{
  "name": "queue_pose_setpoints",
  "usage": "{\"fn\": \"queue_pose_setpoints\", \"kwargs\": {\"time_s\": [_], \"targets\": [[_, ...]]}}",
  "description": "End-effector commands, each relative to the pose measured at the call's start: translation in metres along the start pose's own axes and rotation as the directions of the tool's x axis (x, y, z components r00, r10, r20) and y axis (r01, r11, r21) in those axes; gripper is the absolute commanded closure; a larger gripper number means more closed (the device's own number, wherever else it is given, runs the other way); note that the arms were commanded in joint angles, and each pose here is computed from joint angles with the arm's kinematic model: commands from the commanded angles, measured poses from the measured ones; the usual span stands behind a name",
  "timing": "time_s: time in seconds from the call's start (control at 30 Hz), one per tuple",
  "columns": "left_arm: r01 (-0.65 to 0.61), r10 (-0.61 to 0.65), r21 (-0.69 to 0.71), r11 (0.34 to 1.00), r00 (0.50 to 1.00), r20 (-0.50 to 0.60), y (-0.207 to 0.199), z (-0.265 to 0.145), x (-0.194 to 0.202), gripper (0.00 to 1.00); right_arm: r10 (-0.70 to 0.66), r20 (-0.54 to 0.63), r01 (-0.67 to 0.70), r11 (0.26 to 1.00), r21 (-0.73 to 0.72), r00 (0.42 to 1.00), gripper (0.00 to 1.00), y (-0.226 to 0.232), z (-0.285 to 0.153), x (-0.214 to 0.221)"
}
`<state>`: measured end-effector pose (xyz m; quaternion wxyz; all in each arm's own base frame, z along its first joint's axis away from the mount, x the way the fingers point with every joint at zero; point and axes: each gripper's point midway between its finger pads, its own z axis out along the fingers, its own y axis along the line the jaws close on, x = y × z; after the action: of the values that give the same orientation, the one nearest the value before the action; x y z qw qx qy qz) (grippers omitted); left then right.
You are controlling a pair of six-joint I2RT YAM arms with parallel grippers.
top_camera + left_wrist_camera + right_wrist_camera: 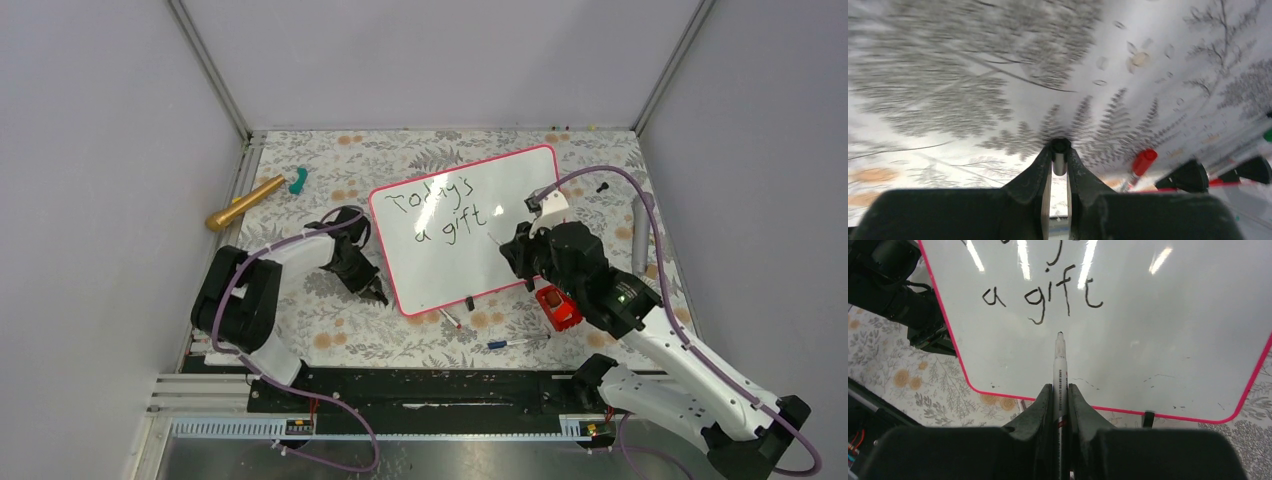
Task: Write a sentence on the whiteboard
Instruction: Insert the whiteboard marker without the cap into the pen cap.
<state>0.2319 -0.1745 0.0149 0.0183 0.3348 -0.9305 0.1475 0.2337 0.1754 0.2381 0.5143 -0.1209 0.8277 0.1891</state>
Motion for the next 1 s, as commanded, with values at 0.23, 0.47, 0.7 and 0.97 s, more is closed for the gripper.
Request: {"fn": "queue_pose_setpoints", "kwargs": {"time_s": [0.23, 0.47, 0.7, 0.97], "targets": [[0.14, -0.135, 0.0, 0.99, 0.956, 0.26, 0.053, -0.061, -0.024, 1.0, 0.026, -0.034, -0.038, 0.899, -0.436, 0.999, 1.0, 0.087, 0.0, -0.015], [0.106, -0.169, 0.219, 0.97, 0.941, 0.294, 0.031, -0.134, -0.016, 1.0, 0.049, 0.011, -0.037, 0.878, -0.477, 0.999, 1.0, 0.118, 0.014, -0.026], [0.13, -0.229, 0.498, 0.858, 0.962, 0.145, -0.012, -0.19, -0.004, 1.0, 0.044, 0.085, 0.01, 0.835, -0.551, 0.995, 1.0, 0.165, 0.017, -0.04], [0.166, -0.237, 0.665, 0.728, 0.971, 0.016, -0.047, -0.227, 0.006, 1.0, 0.02, 0.113, 0.051, 0.806, -0.589, 0.993, 1.0, 0.194, 0.019, -0.044]]}}
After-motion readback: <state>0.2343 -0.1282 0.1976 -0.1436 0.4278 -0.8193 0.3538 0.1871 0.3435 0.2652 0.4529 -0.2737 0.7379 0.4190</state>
